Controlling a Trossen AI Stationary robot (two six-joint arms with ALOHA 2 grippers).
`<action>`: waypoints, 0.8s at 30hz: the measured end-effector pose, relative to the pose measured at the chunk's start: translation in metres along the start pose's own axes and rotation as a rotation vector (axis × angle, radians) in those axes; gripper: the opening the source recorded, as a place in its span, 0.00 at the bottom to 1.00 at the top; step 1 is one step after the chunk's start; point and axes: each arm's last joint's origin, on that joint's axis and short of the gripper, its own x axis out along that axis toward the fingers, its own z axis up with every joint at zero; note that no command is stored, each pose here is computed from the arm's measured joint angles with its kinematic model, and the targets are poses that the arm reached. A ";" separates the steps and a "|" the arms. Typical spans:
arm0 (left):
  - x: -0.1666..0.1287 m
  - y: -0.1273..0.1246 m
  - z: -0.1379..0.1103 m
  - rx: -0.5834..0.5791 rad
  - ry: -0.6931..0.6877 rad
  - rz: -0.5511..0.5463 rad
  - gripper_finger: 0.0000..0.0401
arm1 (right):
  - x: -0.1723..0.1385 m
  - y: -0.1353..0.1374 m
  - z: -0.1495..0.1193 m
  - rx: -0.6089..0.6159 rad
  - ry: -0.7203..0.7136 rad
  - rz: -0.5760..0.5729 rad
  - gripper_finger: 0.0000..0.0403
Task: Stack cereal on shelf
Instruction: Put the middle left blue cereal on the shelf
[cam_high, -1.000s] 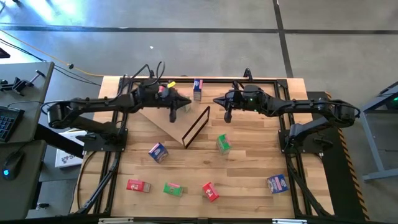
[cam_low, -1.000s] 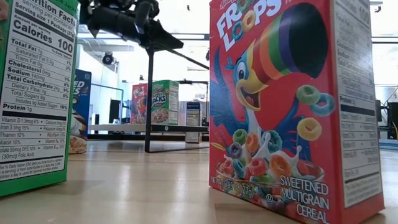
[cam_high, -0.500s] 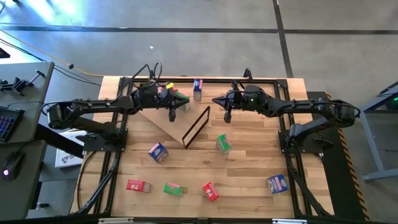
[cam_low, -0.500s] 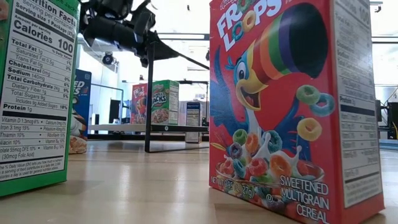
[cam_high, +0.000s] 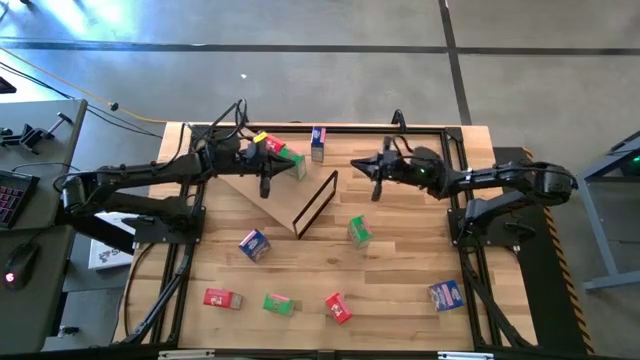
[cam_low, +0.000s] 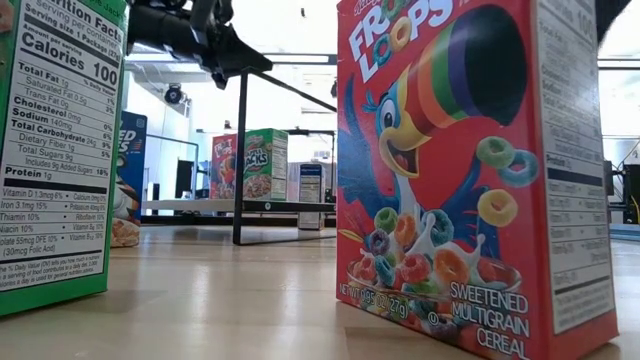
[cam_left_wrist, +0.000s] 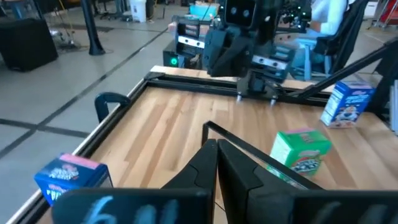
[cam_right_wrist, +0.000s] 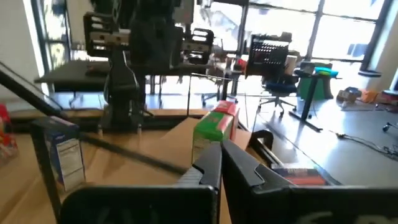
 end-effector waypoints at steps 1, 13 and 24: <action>-0.002 0.000 -0.001 -0.022 0.012 -0.005 0.01 | -0.006 0.001 -0.005 0.014 -0.015 -0.006 0.00; -0.015 -0.010 0.017 -0.141 0.340 -0.027 0.02 | -0.028 0.007 -0.025 0.056 -0.040 -0.018 0.00; -0.030 -0.030 0.026 -0.231 0.774 0.008 0.23 | -0.030 0.005 -0.019 -0.024 -0.069 -0.015 0.00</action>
